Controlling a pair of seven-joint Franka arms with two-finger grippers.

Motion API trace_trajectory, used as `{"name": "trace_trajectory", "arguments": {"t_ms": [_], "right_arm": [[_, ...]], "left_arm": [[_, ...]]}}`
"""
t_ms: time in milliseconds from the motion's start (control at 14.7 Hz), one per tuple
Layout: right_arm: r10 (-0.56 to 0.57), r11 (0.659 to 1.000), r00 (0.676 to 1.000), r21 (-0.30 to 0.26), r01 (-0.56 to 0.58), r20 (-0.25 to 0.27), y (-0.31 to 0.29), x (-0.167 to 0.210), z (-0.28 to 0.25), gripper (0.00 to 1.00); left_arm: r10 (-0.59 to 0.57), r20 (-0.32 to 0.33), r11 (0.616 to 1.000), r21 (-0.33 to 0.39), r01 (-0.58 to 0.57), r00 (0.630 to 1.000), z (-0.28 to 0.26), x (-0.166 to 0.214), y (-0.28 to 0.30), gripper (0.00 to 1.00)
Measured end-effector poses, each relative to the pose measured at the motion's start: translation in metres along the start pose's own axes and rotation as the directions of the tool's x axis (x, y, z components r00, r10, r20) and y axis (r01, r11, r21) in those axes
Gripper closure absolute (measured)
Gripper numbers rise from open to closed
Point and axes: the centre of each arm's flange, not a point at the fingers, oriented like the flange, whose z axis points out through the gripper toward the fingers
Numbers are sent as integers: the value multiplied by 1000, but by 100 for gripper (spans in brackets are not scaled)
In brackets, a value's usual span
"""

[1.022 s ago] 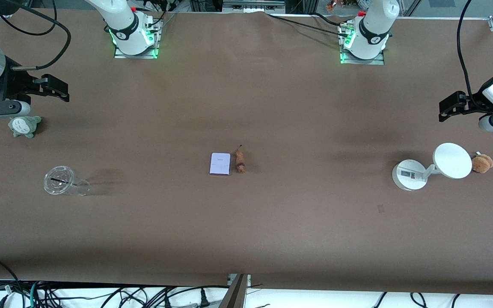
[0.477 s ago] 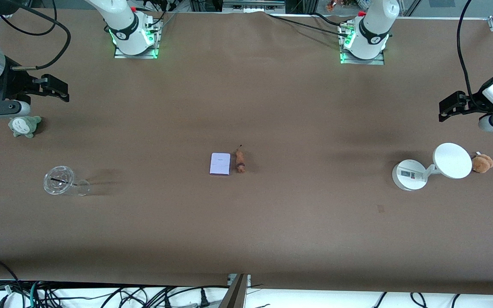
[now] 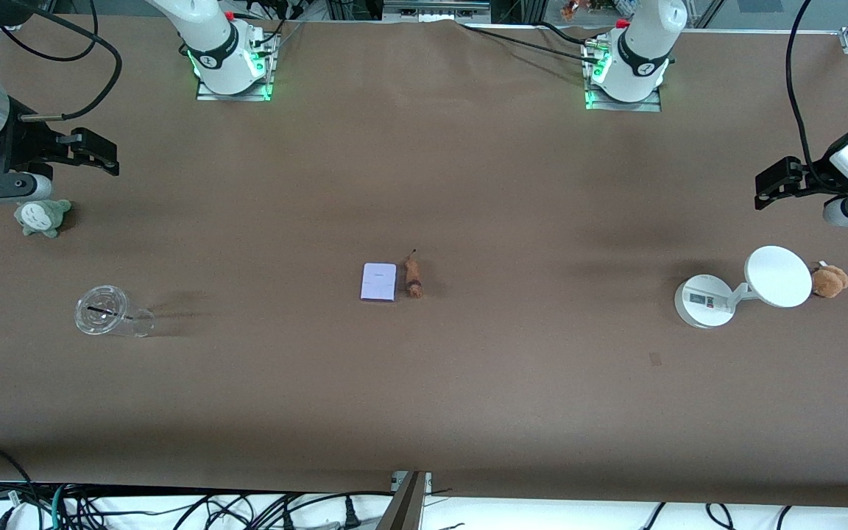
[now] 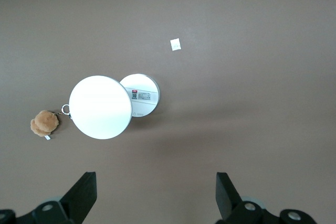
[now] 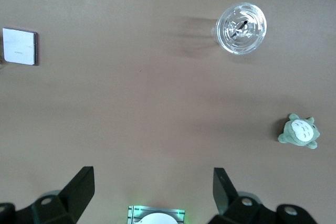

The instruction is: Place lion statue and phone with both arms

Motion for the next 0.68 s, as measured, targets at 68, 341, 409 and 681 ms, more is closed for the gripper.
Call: {"name": "trace_trajectory", "arguments": {"t_ms": [68, 341, 409, 681], "right_arm": [[0, 1000, 1000, 0, 0, 0, 0, 0, 0, 0], [0, 1000, 1000, 0, 0, 0, 0, 0, 0, 0], [0, 1000, 1000, 0, 0, 0, 0, 0, 0, 0], [0, 1000, 1000, 0, 0, 0, 0, 0, 0, 0]], "left_arm": [[0, 0, 1000, 0, 0, 1000, 0, 0, 0, 0], [0, 0, 1000, 0, 0, 1000, 0, 0, 0, 0], [0, 0, 1000, 0, 0, 1000, 0, 0, 0, 0], [10, -12, 1000, -27, -10, 1000, -2, 2, 8, 0]]}}
